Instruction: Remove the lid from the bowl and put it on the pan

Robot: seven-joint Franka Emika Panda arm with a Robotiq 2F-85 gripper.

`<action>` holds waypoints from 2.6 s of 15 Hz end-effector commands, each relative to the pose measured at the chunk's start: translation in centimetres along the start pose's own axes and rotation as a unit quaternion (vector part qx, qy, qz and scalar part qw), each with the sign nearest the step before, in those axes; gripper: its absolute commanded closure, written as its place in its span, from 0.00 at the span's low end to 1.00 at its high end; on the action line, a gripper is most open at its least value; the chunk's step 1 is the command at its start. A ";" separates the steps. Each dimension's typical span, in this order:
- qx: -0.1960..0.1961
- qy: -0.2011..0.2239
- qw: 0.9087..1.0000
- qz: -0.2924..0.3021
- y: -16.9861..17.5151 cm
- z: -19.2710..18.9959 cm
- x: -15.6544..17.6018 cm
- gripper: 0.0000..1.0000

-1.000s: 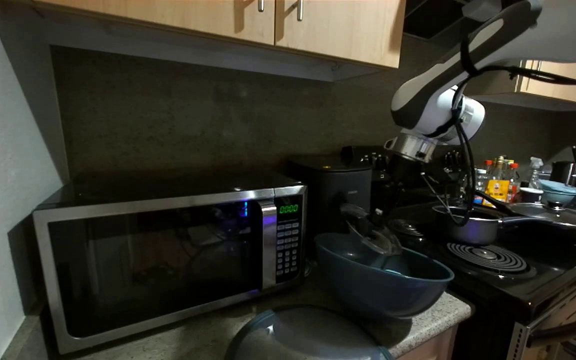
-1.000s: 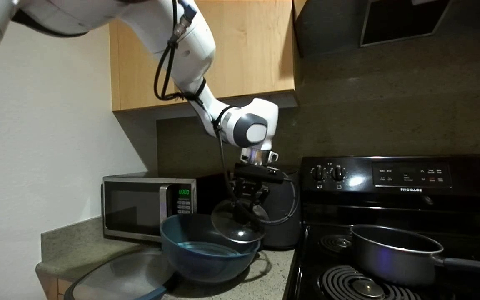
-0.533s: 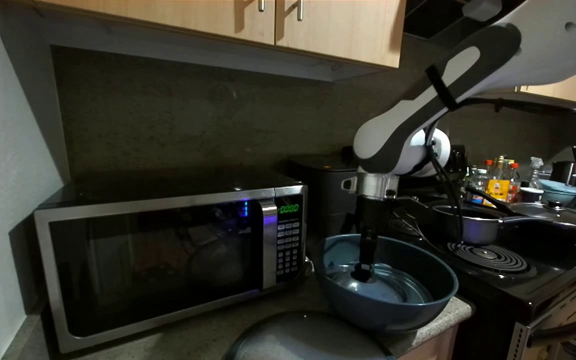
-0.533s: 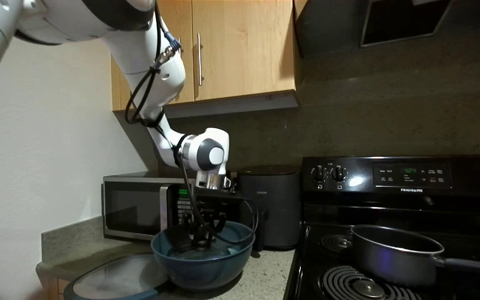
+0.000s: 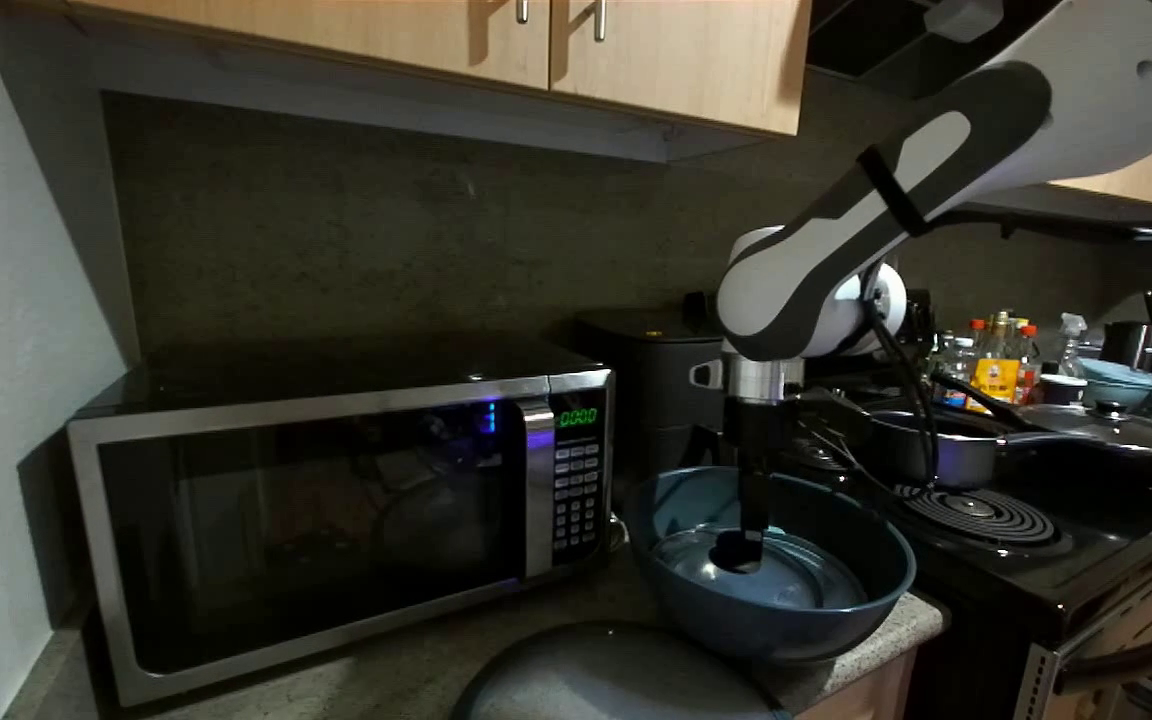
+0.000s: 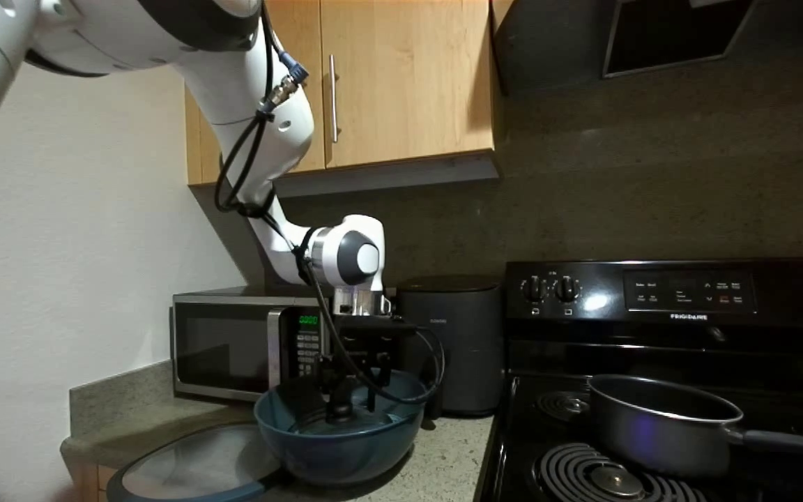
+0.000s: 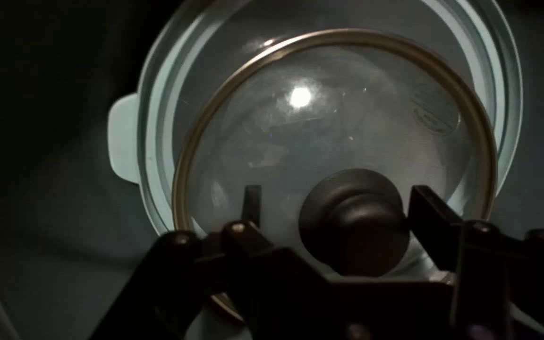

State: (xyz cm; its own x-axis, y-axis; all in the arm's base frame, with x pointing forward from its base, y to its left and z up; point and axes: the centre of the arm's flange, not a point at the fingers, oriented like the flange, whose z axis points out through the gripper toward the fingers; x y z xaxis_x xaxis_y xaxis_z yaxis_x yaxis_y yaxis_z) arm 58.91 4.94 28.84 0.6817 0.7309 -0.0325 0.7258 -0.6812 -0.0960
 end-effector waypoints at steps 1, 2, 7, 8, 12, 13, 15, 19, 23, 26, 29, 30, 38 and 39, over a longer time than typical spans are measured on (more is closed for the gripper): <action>0.009 0.007 1.000 0.018 2.9 -0.4 -3.4 0.00; 0.001 0.001 1.000 0.015 1.4 -0.1 -1.4 0.08; 0.002 0.002 1.000 0.027 3.2 -0.2 -3.2 0.00; -0.002 0.000 1.000 0.014 2.5 -0.3 -2.9 0.00; -0.016 0.004 0.999 -0.042 -0.1 -0.2 -1.1 0.00; -0.011 0.004 0.999 -0.047 -0.4 0.0 -0.7 0.00; 0.001 0.004 0.999 -0.043 -1.1 0.0 -1.1 0.00; 0.003 0.000 1.000 -0.029 -0.5 0.4 0.1 0.00; 0.016 -0.006 1.000 -0.018 -0.3 0.8 -0.6 0.00; 0.024 -0.015 1.000 -0.009 0.1 1.4 -1.1 0.00; 0.032 -0.019 0.999 -0.008 0.5 1.9 -1.1 0.28; 0.033 -0.018 0.999 -0.010 0.6 1.8 -1.0 0.30; 0.005 -0.014 0.999 -0.052 -0.9 1.4 5.0 0.01; 0.004 -0.016 0.998 -0.061 -1.5 1.6 5.5 0.00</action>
State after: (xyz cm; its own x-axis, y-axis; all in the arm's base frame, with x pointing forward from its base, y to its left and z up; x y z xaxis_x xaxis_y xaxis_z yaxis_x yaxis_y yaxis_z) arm 60.96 7.39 27.71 0.6163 0.7863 -0.0433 0.7774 -0.6163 -0.1261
